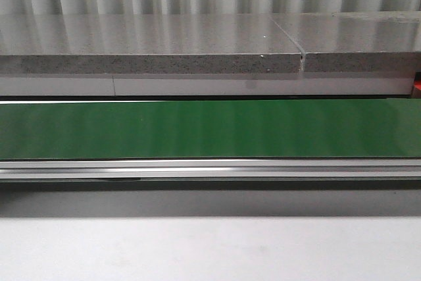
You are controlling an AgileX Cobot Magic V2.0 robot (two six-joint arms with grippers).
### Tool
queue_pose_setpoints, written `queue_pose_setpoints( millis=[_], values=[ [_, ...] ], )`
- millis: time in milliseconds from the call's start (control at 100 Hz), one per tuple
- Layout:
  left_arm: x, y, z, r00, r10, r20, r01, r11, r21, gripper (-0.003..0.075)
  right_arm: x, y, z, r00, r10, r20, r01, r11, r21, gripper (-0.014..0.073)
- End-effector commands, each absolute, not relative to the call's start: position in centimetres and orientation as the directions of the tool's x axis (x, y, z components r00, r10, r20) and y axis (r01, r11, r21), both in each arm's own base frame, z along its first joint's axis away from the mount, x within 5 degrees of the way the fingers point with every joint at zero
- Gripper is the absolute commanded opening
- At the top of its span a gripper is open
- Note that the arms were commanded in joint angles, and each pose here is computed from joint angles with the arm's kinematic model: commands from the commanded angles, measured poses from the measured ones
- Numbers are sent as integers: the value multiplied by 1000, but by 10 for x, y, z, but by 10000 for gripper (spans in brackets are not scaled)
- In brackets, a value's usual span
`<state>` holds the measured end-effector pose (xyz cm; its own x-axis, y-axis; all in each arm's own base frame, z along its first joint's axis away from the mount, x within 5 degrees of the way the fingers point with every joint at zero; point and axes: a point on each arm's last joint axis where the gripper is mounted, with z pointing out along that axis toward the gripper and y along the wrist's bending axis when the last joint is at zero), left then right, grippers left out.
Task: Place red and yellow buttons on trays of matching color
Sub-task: 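Lower the yellow button into the yellow tray and open the right gripper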
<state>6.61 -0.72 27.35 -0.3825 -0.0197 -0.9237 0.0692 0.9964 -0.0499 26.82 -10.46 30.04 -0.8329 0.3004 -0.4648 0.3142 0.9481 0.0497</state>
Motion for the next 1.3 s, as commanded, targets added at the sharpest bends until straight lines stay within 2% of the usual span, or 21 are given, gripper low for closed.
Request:
queue_pose_setpoints(
  millis=[0, 210, 590, 970, 1080, 1220, 1290],
  values=[
    [69, -8, 289, -292, -36, -956, 75, 995, -61, -20, 256, -128, 309, -737, 382, -558, 426, 903, 55, 97],
    [69, -8, 289, -292, -36, -956, 75, 995, -61, -20, 236, -156, 271, -636, 535, -555, 592, 801, 93, 97],
    [69, -8, 289, -292, -36, -956, 75, 995, -61, -20, 256, -172, 225, -653, 555, -515, 605, 791, 86, 97],
    [69, -8, 289, -292, -36, -956, 75, 995, -61, -20, 264, -177, 190, -696, 583, -418, 612, 787, 79, 108],
    [69, -8, 289, -292, -36, -956, 75, 995, -61, -20, 264, -177, 190, -701, 578, -418, 609, 790, 72, 227],
    [69, -8, 289, -292, -36, -956, 75, 995, -61, -20, 263, -177, 190, -705, 580, -408, 609, 790, 72, 563],
    [69, -8, 289, -292, -36, -956, 75, 995, -61, -20, 264, -177, 192, -703, 579, -413, 608, 790, 73, 664]
  ],
)
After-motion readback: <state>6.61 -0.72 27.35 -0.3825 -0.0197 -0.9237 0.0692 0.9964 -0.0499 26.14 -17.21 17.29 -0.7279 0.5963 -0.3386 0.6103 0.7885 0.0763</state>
